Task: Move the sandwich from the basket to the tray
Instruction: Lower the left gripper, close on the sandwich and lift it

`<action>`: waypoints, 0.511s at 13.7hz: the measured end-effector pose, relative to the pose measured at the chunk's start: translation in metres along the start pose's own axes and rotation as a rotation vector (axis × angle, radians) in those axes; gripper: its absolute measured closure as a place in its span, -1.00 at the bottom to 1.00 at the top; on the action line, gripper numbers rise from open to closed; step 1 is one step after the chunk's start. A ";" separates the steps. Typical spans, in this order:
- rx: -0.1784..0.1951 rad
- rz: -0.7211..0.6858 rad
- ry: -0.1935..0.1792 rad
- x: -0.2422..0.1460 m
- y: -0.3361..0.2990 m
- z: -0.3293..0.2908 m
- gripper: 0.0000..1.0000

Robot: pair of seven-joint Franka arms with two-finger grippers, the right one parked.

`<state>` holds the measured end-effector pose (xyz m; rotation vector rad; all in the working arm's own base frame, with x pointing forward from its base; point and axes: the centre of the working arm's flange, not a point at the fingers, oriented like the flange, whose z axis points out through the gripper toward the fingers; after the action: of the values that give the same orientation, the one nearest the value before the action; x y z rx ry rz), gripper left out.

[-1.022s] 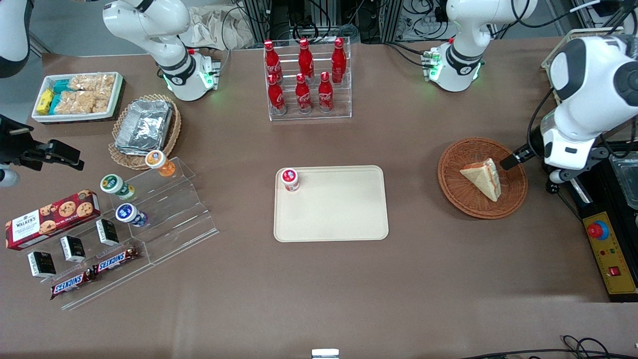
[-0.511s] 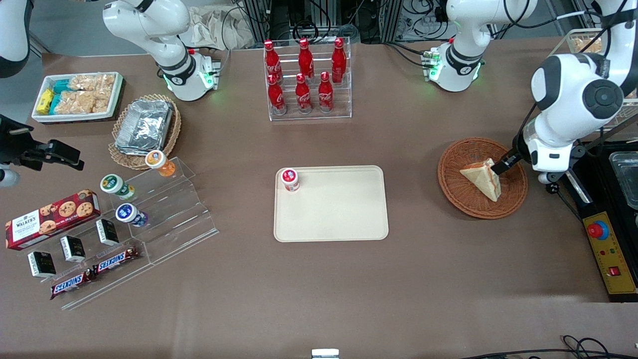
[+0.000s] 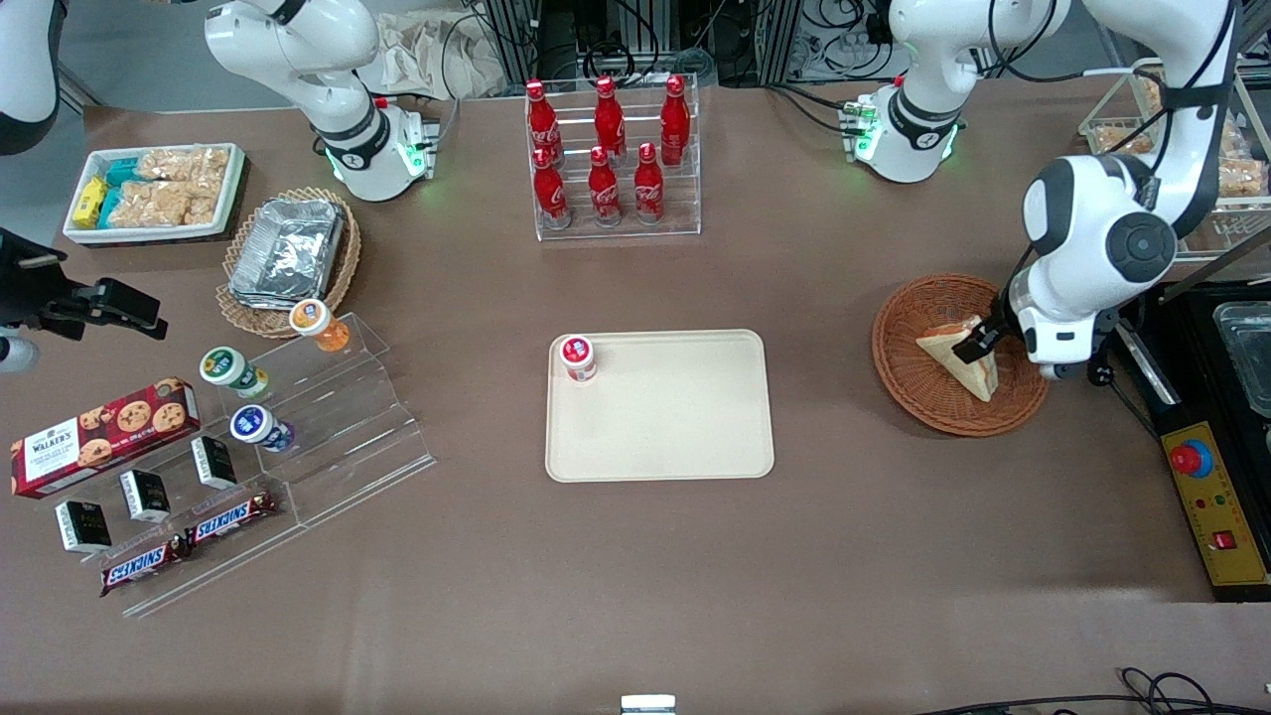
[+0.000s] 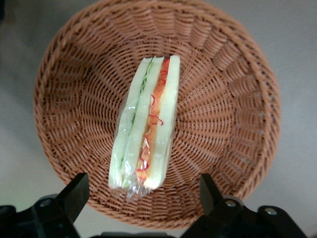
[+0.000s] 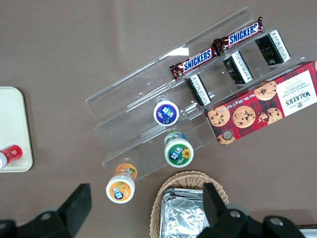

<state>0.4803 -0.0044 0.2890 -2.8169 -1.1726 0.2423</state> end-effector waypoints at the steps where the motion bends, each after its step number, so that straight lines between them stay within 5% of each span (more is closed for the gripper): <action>1: 0.011 -0.001 -0.011 0.001 0.001 0.011 -1.00; 7: 0.032 -0.025 -0.037 0.008 0.008 0.060 -0.95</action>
<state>0.4812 -0.0036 0.2282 -2.7802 -1.1989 0.3095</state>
